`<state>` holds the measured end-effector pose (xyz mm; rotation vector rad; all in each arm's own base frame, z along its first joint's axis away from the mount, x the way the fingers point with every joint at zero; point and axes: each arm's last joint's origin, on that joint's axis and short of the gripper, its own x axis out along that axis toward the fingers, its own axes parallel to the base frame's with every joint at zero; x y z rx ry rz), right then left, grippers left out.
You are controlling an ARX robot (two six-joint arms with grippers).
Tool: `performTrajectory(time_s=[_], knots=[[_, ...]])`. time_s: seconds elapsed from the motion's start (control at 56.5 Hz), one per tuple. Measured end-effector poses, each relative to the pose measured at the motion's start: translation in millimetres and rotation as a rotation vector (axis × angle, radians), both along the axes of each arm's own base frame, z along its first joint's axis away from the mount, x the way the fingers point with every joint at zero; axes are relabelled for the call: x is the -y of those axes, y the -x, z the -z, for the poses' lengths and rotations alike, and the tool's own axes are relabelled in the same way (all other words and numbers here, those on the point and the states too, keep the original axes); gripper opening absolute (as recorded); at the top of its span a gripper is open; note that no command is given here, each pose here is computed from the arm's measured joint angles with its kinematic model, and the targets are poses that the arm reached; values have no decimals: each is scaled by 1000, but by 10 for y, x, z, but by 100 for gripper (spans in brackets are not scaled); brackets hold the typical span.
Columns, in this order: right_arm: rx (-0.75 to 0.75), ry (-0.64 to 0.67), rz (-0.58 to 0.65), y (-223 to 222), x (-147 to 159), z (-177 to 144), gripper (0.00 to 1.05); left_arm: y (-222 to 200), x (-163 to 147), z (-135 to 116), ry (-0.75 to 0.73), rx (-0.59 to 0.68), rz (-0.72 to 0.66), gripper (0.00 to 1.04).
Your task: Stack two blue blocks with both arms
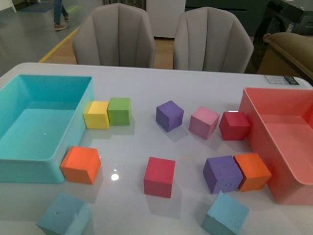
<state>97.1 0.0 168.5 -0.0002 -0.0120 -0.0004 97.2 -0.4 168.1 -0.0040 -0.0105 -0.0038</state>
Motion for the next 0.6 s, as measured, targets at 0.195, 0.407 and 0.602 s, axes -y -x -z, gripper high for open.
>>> performTrajectory(time_s=[0.195,0.407,0.602], knots=[[0,0,0,0,0,0,96,0,0,0,0,0,0,96],[0,0,0,0,0,0,96,0,0,0,0,0,0,96],[0,0,0,0,0,0,96,0,0,0,0,0,0,96]])
